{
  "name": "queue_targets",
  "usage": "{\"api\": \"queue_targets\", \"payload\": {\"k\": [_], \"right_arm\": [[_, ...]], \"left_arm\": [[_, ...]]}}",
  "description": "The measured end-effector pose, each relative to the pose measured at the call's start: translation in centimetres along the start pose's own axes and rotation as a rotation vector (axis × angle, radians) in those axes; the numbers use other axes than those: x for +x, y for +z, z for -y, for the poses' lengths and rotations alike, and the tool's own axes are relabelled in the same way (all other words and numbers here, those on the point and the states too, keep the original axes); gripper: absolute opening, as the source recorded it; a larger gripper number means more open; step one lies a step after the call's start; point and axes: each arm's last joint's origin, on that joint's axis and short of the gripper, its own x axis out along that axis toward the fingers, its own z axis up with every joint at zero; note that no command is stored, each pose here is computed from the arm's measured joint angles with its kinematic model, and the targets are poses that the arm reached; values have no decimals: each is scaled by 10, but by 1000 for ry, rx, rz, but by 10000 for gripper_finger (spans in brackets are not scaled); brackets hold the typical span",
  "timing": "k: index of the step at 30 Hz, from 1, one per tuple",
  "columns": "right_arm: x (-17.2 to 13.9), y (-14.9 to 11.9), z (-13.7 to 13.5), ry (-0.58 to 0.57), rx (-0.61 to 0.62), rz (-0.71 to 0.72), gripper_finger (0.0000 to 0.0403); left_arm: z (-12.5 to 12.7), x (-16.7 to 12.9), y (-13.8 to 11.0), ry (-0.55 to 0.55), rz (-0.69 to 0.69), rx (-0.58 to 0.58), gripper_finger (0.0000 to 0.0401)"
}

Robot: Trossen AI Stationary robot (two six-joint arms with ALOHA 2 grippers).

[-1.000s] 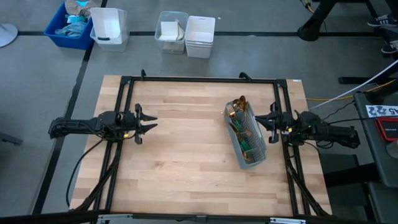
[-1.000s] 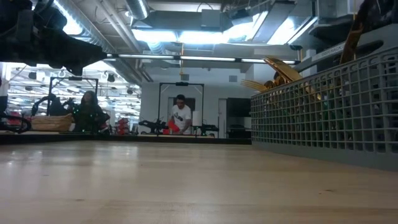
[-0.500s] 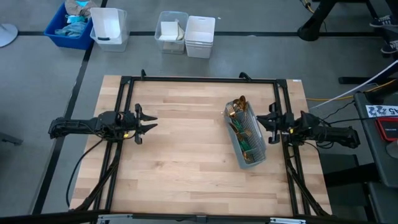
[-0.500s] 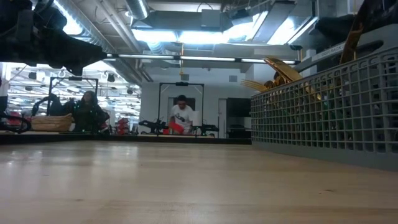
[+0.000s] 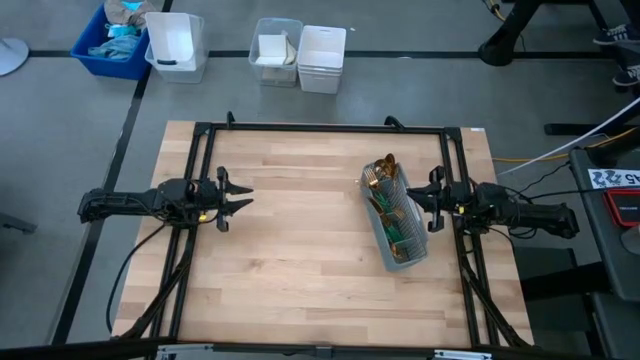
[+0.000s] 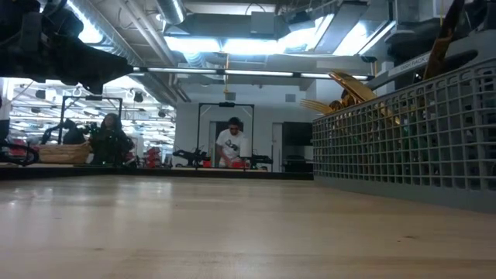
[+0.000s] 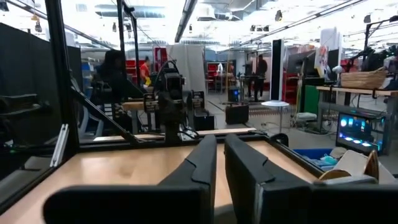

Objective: Sort silverware
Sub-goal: Return to home position

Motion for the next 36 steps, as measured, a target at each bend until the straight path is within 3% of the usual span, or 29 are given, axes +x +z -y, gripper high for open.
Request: {"api": "queue_targets", "payload": {"k": [17, 36], "right_arm": [[0, -10, 1, -40, -13, -100, 37], [0, -4, 0, -14, -1, -26, 37]], "left_arm": [[0, 0, 0, 0, 0, 0, 123], [0, 0, 0, 0, 0, 0, 123]]}}
